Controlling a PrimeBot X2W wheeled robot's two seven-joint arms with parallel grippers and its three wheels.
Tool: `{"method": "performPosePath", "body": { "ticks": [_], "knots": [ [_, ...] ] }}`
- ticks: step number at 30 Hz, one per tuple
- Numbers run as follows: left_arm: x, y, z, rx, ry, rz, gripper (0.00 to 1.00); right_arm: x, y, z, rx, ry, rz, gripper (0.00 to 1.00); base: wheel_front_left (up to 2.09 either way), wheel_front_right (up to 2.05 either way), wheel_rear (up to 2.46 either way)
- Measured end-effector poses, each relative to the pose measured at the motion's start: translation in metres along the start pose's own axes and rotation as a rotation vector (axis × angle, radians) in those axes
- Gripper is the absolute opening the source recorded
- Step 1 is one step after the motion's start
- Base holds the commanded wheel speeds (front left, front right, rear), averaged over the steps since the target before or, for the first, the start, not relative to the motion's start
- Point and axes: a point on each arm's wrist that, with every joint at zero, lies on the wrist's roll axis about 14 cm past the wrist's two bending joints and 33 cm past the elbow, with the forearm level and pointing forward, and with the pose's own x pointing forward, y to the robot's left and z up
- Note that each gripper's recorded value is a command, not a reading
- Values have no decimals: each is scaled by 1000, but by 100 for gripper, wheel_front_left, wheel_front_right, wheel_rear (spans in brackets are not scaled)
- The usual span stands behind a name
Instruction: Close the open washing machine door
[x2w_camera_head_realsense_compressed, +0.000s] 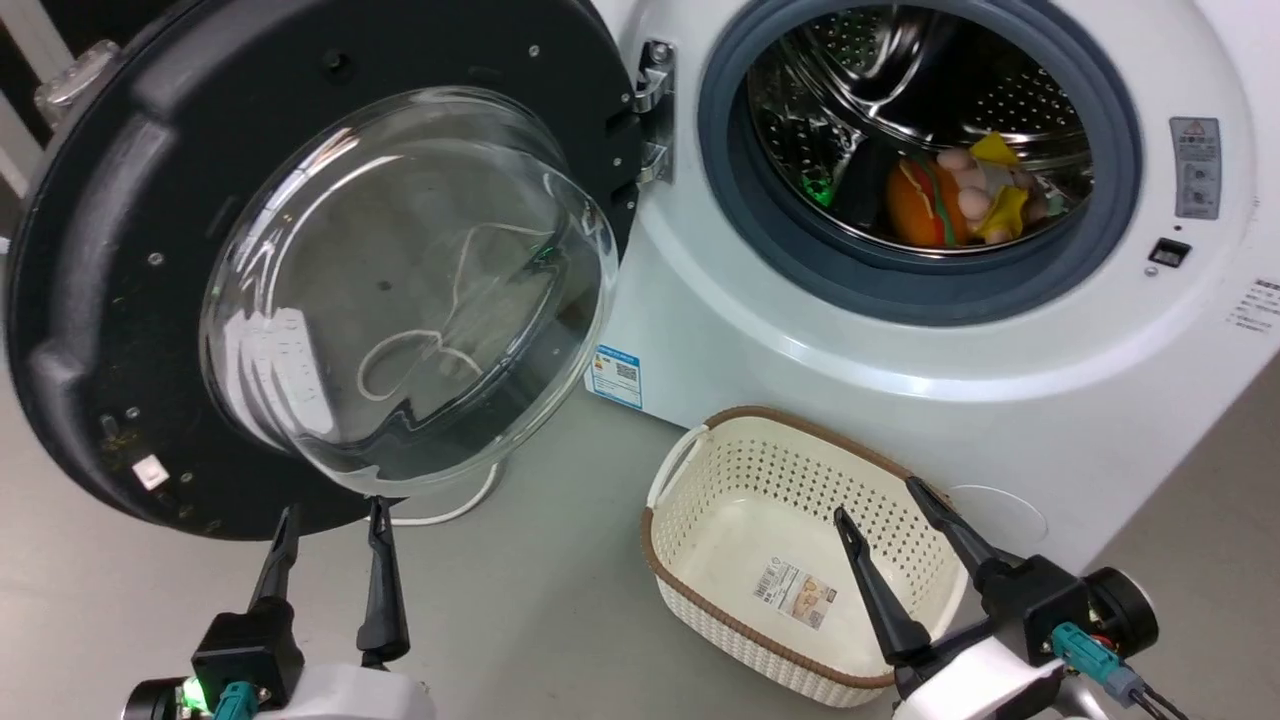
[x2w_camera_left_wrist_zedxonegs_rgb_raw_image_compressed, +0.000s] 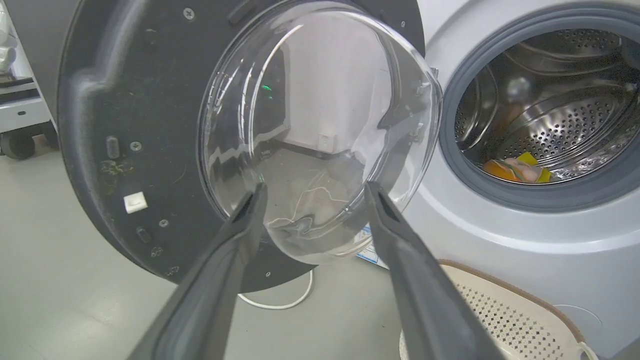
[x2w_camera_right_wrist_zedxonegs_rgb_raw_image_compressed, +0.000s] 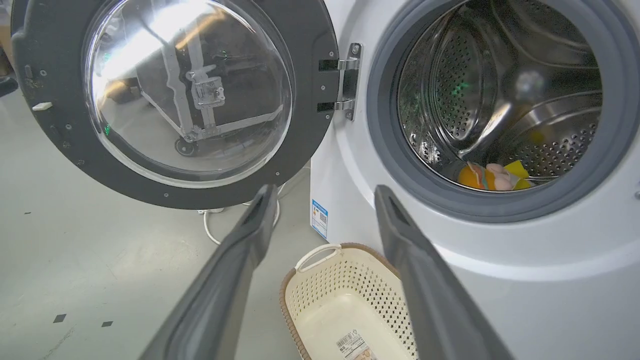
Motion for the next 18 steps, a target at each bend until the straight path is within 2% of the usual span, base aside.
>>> {"method": "performPosePath", "body": {
  "ticks": [7,8,9,10,18],
  "knots": [
    [-7,10,3,4,-15,31,100,5,13,1,7,-12,41,100,0,0,0],
    [-8,12,3,5,-15,35,96,6,14,0,11,-13,45,100,0,0,0],
    [-9,12,3,5,-16,36,18,7,15,0,13,-13,48,100,0,0,0],
    [-10,12,2,5,-12,37,0,8,16,0,15,-15,52,100,0,0,0],
    [-12,25,7,-17,-33,70,0,15,23,-3,32,-25,78,100,0,0,0]
  ]
}}
